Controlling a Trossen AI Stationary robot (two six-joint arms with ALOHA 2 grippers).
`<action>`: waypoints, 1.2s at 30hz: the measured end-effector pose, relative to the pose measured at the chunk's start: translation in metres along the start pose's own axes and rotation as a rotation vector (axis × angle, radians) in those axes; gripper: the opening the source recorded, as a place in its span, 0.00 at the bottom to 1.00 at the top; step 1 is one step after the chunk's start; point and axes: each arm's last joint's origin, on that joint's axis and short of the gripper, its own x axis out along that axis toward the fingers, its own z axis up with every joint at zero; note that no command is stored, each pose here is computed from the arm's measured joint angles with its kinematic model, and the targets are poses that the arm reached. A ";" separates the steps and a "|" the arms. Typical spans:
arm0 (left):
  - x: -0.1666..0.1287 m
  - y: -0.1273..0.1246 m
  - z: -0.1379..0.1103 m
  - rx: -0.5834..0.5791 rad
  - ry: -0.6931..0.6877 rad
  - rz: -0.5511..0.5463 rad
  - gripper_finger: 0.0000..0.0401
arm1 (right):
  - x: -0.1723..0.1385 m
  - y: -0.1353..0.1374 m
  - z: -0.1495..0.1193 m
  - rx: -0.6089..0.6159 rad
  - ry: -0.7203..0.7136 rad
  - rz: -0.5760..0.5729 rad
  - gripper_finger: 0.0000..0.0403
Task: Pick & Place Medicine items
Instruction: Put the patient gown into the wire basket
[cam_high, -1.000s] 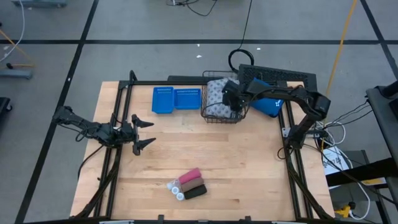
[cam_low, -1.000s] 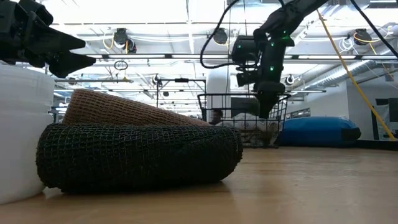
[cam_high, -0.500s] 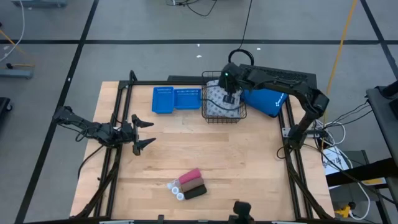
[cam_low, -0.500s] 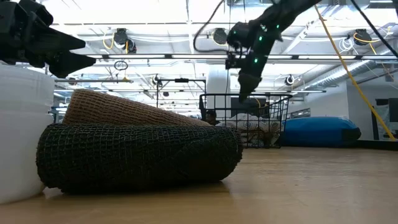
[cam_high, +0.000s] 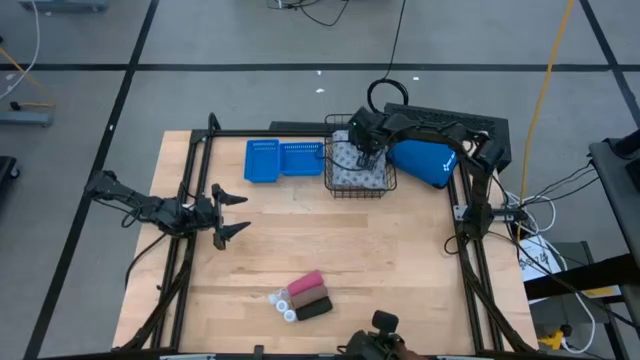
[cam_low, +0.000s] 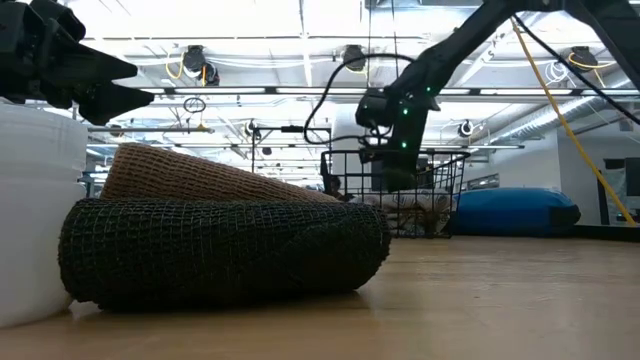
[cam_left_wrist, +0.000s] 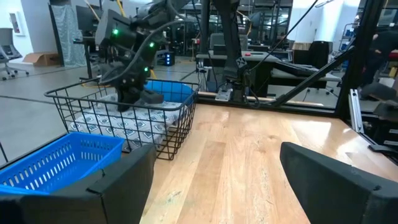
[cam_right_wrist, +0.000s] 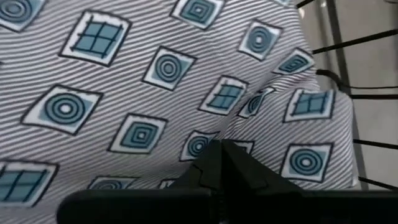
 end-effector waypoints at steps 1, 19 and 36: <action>0.000 0.000 0.000 0.000 0.000 0.000 0.88 | 0.002 0.000 0.000 -0.001 0.004 0.002 0.00; 0.000 0.000 0.000 0.000 0.000 0.000 0.88 | -0.070 0.013 -0.004 0.019 -0.058 0.071 0.00; 0.000 0.000 0.000 0.000 0.000 0.000 0.88 | -0.038 0.047 -0.008 -0.072 0.085 0.213 0.00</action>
